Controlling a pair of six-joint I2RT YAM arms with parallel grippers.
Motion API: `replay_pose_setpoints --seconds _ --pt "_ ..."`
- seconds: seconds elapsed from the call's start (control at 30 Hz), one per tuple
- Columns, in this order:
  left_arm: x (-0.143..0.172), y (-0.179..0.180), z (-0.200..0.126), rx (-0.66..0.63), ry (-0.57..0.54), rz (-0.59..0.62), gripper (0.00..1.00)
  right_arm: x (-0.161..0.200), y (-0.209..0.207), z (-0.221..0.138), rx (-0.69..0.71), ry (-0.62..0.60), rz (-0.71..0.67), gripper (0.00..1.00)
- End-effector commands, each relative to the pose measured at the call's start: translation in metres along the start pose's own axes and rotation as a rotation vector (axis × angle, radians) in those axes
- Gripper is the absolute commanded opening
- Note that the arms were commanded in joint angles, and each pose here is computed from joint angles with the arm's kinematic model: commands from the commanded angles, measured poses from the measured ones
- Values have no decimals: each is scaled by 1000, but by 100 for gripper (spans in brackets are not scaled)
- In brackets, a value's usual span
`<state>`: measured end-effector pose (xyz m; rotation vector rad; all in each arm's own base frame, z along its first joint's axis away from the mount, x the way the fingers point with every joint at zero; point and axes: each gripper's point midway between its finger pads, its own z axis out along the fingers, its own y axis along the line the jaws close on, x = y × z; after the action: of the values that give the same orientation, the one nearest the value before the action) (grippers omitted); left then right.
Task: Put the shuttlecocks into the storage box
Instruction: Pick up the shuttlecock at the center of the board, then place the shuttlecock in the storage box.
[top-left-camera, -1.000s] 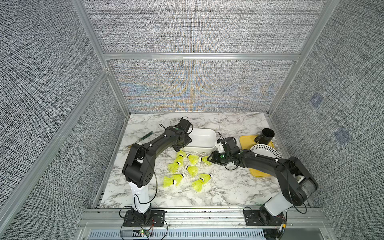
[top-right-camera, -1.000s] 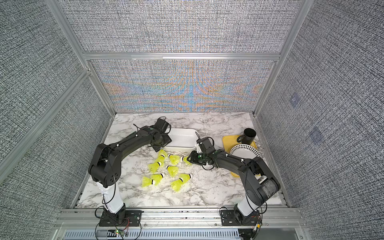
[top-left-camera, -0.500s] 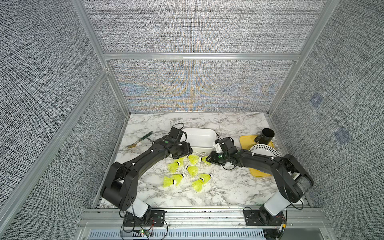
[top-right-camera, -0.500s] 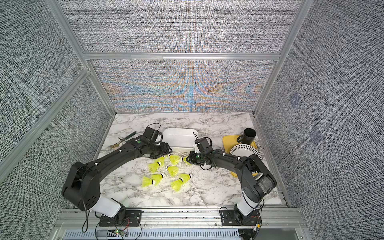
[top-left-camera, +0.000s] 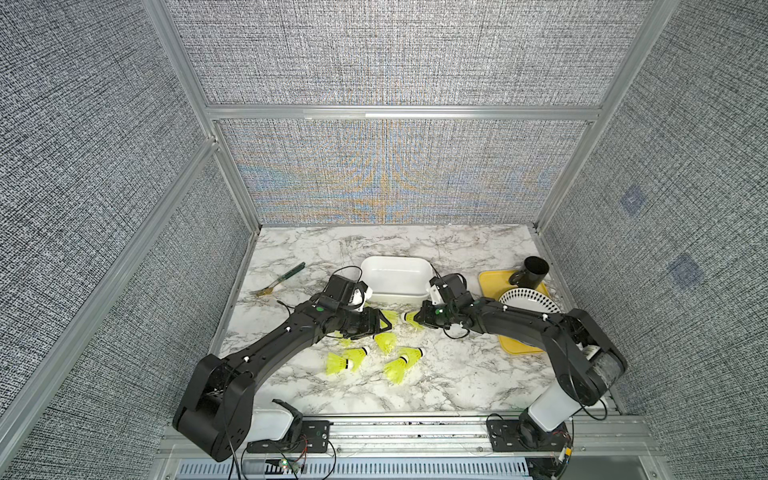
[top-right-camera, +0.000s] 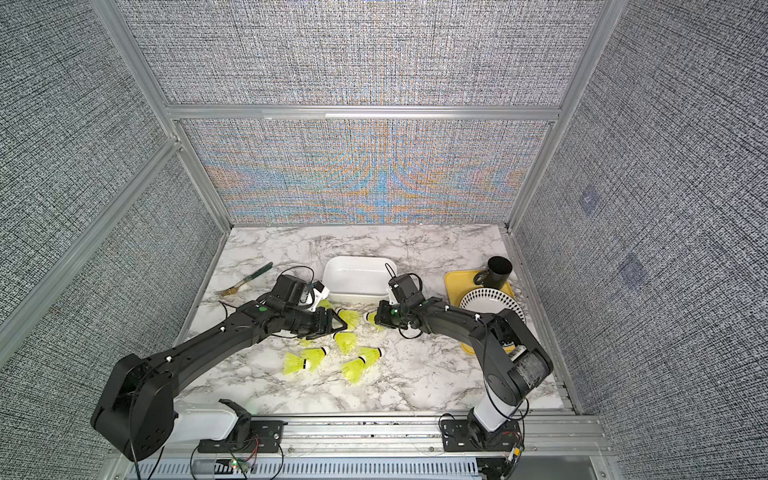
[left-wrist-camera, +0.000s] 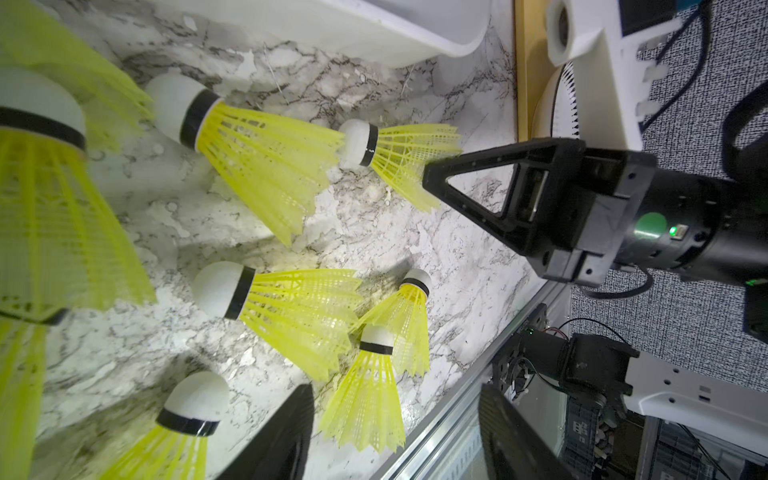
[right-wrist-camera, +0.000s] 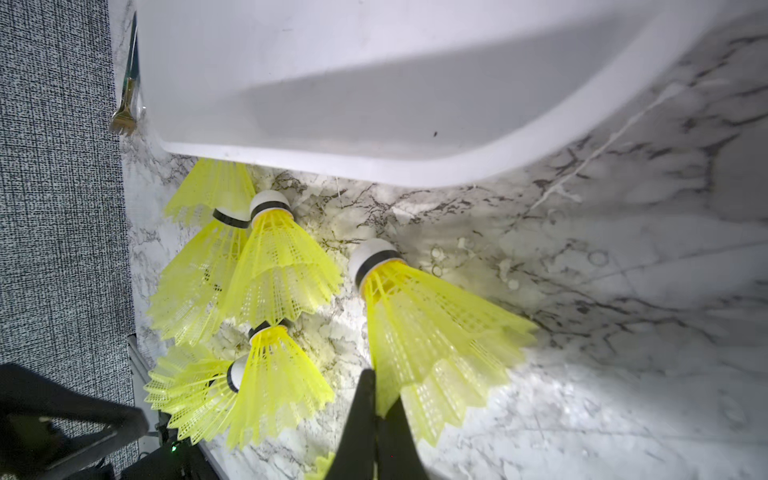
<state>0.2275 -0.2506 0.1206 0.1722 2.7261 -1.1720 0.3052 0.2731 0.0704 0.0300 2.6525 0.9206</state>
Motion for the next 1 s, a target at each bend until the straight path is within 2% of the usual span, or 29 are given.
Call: replay_pose_setpoints --seconds 0.0,0.23,0.37,0.5,0.7,0.83,0.97 --pt "-1 -7 1 24 0 32 66 2 1 -10 16 -2 1 0" --pt "-17 -23 -8 37 -51 44 65 5 18 -42 -3 1 -27 0" --pt "-39 -43 -21 62 -105 53 65 -11 45 -66 -41 -28 -82 0" --pt "-64 -52 -30 73 -132 51 65 -35 72 -74 -69 -58 -132 0" --pt "-109 -47 -45 43 -214 36 65 -85 100 -56 -86 -87 -194 0" --pt "-135 -36 -42 18 -249 12 65 -111 111 -23 -97 -59 -219 0" --pt "-147 -23 -31 -16 -236 20 64 -129 112 10 -90 -40 -242 0"
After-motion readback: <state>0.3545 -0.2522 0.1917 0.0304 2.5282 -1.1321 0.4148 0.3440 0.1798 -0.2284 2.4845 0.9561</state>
